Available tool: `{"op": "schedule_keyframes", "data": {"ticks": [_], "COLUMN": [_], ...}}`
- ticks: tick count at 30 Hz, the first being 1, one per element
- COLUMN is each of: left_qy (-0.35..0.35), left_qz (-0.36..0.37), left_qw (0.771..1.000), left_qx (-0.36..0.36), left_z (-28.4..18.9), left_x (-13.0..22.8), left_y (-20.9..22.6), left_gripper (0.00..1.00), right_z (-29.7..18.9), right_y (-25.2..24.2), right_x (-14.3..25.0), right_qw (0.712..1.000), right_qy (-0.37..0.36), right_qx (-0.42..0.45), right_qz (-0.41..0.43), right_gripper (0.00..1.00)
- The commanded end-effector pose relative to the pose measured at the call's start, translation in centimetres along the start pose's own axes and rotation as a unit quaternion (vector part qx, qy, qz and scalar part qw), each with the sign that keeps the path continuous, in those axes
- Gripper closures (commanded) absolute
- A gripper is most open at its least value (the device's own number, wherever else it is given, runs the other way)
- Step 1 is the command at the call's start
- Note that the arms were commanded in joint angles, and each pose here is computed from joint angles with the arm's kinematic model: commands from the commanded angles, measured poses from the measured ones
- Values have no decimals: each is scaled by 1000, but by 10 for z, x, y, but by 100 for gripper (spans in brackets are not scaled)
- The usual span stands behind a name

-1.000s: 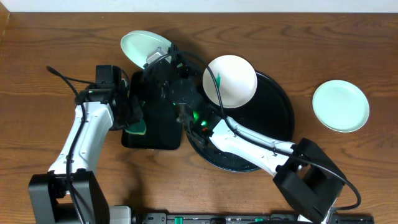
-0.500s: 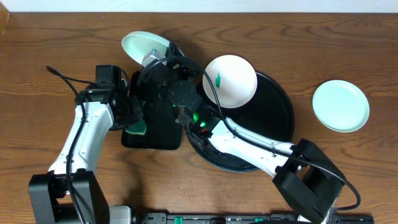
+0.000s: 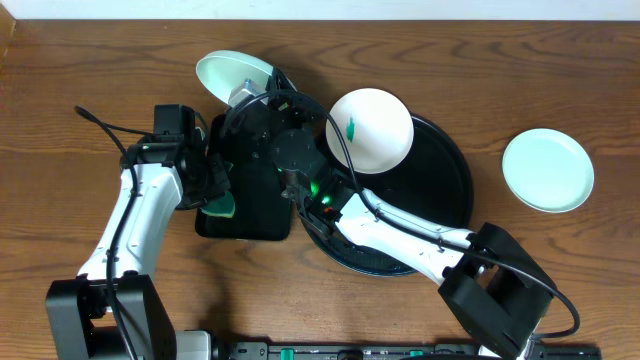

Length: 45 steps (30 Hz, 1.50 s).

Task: Clean dirty plates on tray and stack at the side

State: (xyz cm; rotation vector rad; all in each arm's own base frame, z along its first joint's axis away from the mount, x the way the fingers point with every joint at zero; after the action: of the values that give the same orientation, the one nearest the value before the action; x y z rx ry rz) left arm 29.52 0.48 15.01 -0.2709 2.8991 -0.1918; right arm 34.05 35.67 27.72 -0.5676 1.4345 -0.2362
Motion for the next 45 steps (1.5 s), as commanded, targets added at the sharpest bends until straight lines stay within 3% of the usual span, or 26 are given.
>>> {"op": "schedule_keyframes", "data": {"ticks": [1,14,26,35,45], "left_qy": [-7,-7,-7,-7,-7], "left_qz": [4,4,4,4,4], "left_qw": [1000,1000,1000,1000,1000], "left_qx": [-5,-5,-5,-5,-5], "left_z": [-4,-4,-4,-4,-4], "left_x": [1,1,1,1,1], "left_y": [1,1,1,1,1], "left_gripper": [93,92,92,92,92], "right_z": [-1,2,-6,2,7], "right_y": [-1,-2,10,-12,-74], "right_x": [-8,4,61,60,58], "right_qw": [1000,998,968,952,917], "right_qy": [-6,25,176,172,174], "right_qx": [5,9,11,44,108], "right_qz": [8,58,176,251,343], "right_gripper": [99,99,99,99,99]}}
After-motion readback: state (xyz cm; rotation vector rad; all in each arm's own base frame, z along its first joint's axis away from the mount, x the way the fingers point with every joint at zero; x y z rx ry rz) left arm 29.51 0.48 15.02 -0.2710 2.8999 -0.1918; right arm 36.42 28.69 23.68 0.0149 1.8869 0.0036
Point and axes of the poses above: each gripper's point midway between its finger pads, its own z axis out along the fingers, its own y axis along the line the jaws close on, x = y × z, the point moved 8 cm from there along -z, back along the fingers, and after that the axes turned 10 degrees about z, right-handed, at the moved point
